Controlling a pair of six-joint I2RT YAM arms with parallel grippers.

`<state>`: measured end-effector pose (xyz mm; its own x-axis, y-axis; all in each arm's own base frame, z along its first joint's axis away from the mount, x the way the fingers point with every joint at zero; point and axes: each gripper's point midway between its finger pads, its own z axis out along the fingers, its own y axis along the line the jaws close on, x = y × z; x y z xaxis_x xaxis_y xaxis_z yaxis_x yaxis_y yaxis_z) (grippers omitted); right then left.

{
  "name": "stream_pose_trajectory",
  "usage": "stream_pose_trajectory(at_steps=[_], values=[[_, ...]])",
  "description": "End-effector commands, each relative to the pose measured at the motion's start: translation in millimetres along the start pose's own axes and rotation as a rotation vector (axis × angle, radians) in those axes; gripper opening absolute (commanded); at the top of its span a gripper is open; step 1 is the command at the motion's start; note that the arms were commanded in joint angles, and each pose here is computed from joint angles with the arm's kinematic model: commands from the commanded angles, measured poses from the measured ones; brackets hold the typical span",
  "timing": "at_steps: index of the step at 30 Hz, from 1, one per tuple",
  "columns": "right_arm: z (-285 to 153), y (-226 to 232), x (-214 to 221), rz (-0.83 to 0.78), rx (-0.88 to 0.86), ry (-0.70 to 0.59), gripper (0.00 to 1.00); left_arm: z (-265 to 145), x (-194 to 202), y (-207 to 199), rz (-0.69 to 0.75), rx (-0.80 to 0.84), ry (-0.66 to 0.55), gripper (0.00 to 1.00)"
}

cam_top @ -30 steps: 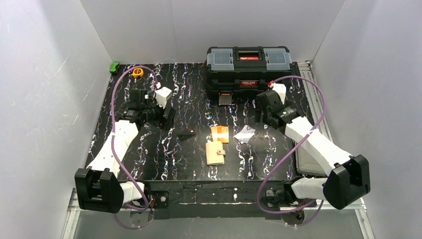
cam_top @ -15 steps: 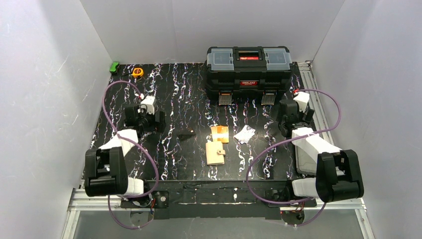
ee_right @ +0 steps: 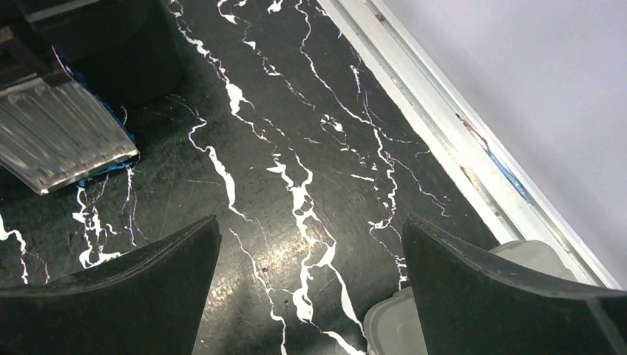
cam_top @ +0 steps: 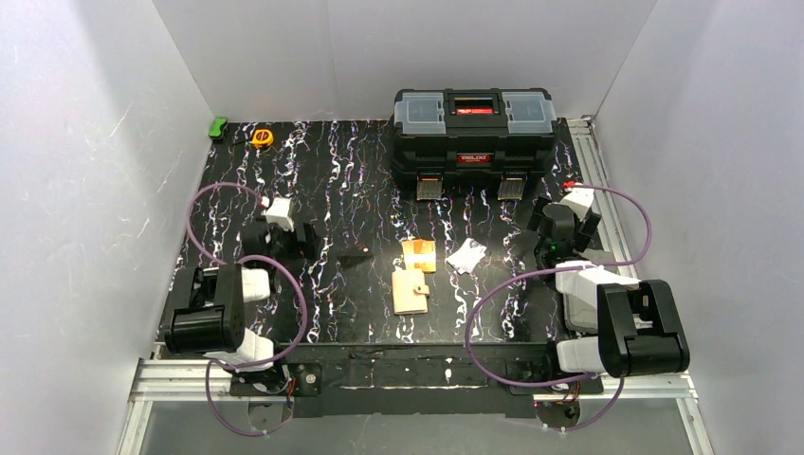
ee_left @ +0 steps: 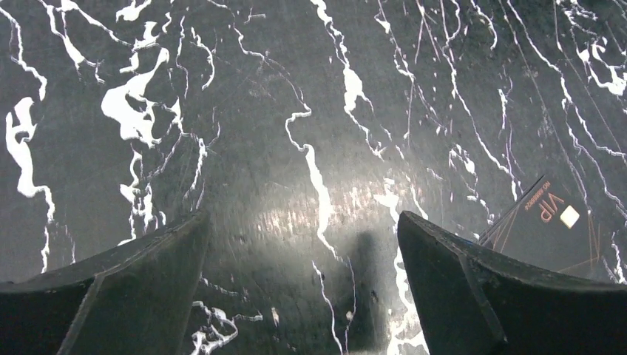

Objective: Put the credit cards into the card holder
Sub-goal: Reset both arms

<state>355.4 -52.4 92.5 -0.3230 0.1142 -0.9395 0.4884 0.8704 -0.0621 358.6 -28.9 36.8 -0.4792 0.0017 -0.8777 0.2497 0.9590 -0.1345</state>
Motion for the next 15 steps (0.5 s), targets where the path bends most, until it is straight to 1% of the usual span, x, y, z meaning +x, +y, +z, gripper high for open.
stream_pose_trajectory(at_steps=[1, 2, 3, 5, 7, 9, 11, 13, 14, 15], values=[[5, 6, -26, 0.049, -0.034, -0.140, 0.98, -16, -26, -1, 0.070, -0.034, -0.292, 0.98], [3, 6, -24, 0.057, -0.033, -0.130, 0.98, -18, -23, -2, 0.080, -0.030, -0.291, 0.98], [1, 4, -23, 0.057, -0.031, -0.141, 0.98, -19, -17, 0, 0.078, -0.043, -0.244, 0.98], [-4, 5, -25, 0.060, -0.049, -0.178, 0.98, -12, -22, 6, 0.049, -0.067, -0.241, 0.98], [-7, 6, -25, 0.066, -0.065, -0.191, 0.98, -7, -19, 10, 0.035, -0.082, -0.173, 0.98], [-7, 8, -24, 0.060, -0.080, -0.191, 0.98, -7, -22, 8, 0.039, -0.080, -0.210, 0.98], [-13, 8, -23, 0.065, -0.112, -0.224, 0.98, -8, -19, 8, 0.044, -0.082, -0.180, 0.98], [-25, 10, -21, 0.073, -0.177, -0.275, 0.98, -7, -23, 7, 0.039, -0.078, -0.211, 0.98], [-27, 15, -21, 0.063, -0.212, -0.281, 0.98, -8, -23, 8, 0.042, -0.079, -0.204, 0.98], [-24, 19, -12, 0.046, -0.252, -0.253, 0.98, -8, -20, 9, 0.041, -0.084, -0.184, 0.98]])
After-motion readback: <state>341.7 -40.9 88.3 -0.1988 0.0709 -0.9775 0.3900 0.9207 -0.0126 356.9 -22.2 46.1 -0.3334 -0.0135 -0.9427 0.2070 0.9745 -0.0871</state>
